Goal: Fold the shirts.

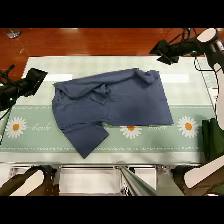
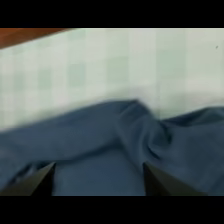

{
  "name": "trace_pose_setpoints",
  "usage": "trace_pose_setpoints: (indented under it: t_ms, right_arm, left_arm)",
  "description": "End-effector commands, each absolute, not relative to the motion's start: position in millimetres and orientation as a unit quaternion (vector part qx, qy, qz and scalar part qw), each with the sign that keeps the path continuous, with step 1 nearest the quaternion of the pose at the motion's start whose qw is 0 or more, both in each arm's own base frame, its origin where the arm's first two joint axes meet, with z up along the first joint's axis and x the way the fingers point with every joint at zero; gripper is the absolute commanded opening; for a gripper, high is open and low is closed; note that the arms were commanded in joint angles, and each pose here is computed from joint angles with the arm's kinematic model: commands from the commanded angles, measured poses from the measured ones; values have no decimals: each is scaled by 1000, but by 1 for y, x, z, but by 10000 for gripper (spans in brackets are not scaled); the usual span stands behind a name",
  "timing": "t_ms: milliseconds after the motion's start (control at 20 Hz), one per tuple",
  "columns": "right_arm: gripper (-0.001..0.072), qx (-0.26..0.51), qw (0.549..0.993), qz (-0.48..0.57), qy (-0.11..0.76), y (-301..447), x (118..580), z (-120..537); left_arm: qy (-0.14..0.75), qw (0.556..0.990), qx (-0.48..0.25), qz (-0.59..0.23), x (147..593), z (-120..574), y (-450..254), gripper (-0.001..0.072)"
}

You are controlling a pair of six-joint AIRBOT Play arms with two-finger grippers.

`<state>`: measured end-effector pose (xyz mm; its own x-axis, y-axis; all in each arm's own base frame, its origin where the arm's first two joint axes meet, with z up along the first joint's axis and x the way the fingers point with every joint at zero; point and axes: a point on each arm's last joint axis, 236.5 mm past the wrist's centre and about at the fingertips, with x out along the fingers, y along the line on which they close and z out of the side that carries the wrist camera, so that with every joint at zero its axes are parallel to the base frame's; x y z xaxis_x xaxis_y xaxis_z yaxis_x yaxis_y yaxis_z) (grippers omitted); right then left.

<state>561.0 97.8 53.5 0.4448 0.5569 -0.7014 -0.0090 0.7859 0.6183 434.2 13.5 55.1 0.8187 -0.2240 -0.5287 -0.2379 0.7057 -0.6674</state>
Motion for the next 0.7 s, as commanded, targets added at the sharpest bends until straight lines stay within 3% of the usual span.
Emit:
trace_pose_setpoints:
  t_ms: [0, 50, 150, 350, 450, 650]
  right_arm:
    - [626, 225, 725, 243, 604, 83, 490, 35]
    - [626, 185, 712, 205, 646, 54, 465, 23]
    - [626, 164, 730, 118, 653, 1, 442, 16]
    - [626, 290, 788, 24, 542, -30, 405, 10]
    - [625, 306, 784, 16, 540, -19, 355, -12]
    - [625, 318, 767, 11, 557, 10, 263, -47]
  left_arm:
    - [339, 859, -381, -36, 422, 62, 27, 702]
    - [361, 849, -384, -42, 408, 60, 36, 702]
    - [433, 818, -376, -45, 366, 35, 48, 703]
    - [563, 724, -397, -42, 277, -31, 33, 701]
    - [583, 686, -434, -24, 255, -57, 19, 701]
    - [597, 650, -470, -21, 232, -83, -5, 701]
